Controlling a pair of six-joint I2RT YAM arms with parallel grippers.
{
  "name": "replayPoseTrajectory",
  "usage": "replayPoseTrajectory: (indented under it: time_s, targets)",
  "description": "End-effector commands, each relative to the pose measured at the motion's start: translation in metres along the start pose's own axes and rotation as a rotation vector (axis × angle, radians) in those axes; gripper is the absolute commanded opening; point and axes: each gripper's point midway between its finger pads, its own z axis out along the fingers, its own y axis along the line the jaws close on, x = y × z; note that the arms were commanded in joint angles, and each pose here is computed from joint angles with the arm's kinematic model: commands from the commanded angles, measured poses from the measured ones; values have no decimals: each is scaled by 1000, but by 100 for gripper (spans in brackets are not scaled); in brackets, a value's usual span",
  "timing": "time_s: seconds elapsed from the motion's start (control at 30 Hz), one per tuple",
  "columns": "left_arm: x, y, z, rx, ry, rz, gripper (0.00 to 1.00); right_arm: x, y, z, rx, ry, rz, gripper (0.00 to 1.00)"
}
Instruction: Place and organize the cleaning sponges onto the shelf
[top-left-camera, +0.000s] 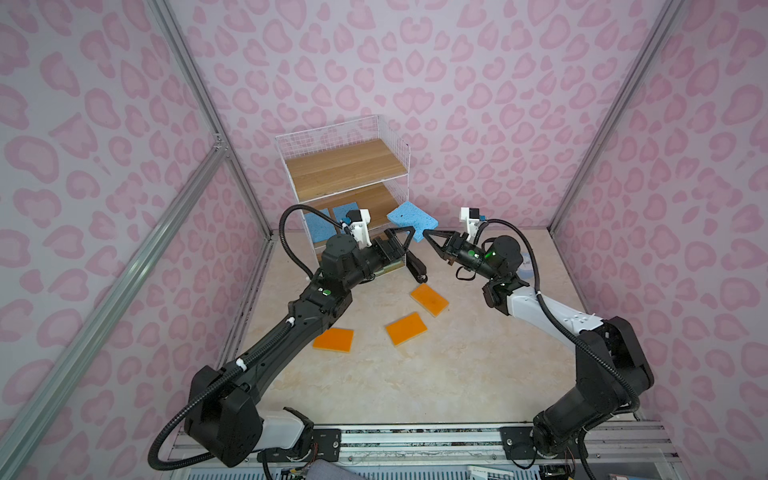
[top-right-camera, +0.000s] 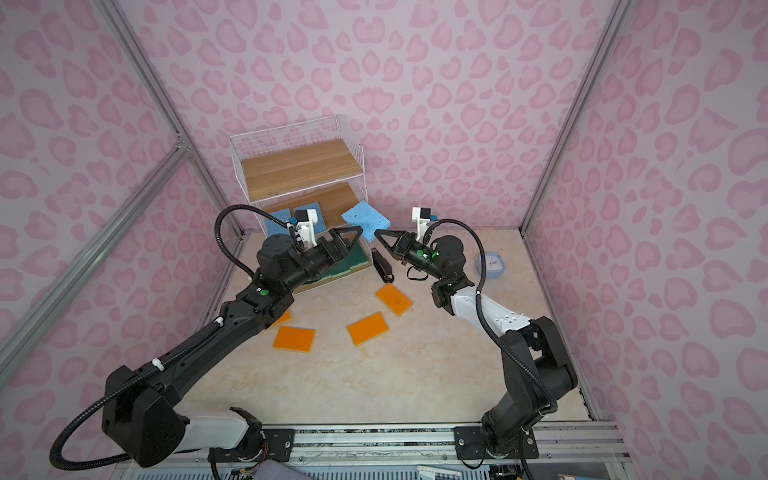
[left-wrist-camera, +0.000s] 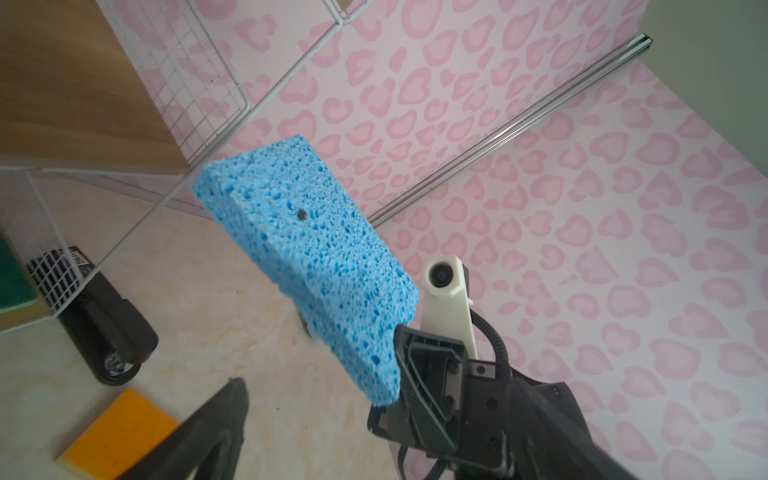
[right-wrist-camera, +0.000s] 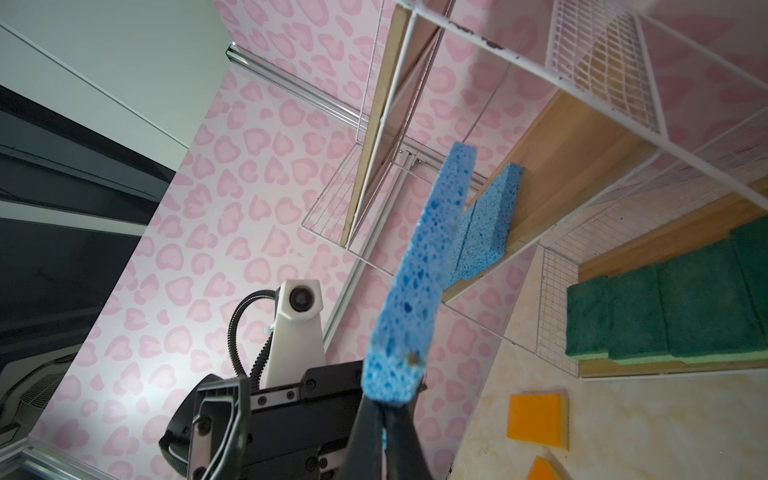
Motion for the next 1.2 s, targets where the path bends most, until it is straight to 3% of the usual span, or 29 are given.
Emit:
replayPoseTrajectory:
  time_s: [0.0, 0.27, 0.6, 1.17]
  targets:
    - [14, 25, -28, -96, -6, 47, 98, -1, -4, 8, 15, -1, -32, 1]
    - [46, 78, -106, -355, 32, 119, 97, 10, -13, 48, 95, 33, -111, 0]
    - [94, 126, -170, -474, 96, 131, 97, 6, -35, 97, 96, -7, -101, 0]
    - [117, 145, -185, -514, 161, 106, 97, -8, -90, 144, 193, -34, -75, 0]
